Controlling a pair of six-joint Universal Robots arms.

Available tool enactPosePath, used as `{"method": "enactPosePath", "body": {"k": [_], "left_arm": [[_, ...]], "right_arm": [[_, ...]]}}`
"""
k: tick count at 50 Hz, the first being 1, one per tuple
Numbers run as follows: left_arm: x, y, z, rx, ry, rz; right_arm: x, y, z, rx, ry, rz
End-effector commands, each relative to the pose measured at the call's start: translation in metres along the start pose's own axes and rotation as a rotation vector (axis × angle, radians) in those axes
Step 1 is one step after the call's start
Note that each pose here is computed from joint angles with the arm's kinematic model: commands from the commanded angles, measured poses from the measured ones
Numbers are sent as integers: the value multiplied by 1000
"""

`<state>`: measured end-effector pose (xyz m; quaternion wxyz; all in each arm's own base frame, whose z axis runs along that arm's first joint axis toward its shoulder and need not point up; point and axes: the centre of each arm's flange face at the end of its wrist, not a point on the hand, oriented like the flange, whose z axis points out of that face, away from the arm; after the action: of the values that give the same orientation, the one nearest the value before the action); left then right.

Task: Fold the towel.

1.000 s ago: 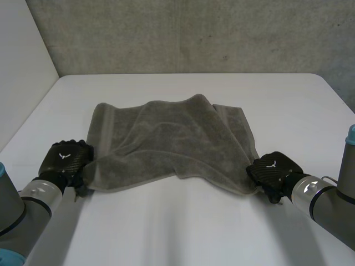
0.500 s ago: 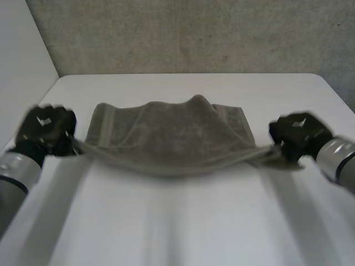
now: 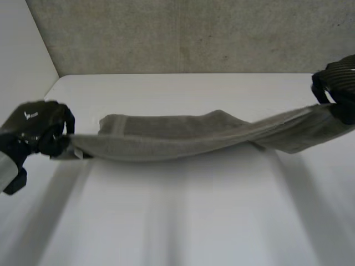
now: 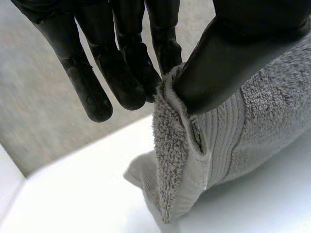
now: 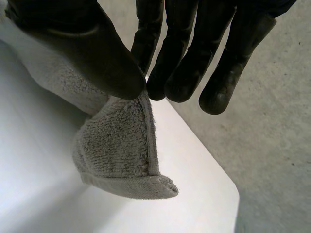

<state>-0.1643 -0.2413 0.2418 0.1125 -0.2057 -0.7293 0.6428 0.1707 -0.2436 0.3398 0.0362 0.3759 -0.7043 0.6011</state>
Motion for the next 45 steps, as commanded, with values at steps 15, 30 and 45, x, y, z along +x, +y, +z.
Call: {"method": "enactPosePath", "body": {"k": [15, 30, 45], "left_arm": [[-17, 28, 53, -86, 158, -122], [-23, 64, 153, -117, 162, -105], [-33, 63, 213, -12, 89, -37]], "right_arm": [[-35, 33, 81, -21, -103, -103], [-63, 76, 165, -108, -24, -161], [-61, 89, 213, -18, 188, -187]]}}
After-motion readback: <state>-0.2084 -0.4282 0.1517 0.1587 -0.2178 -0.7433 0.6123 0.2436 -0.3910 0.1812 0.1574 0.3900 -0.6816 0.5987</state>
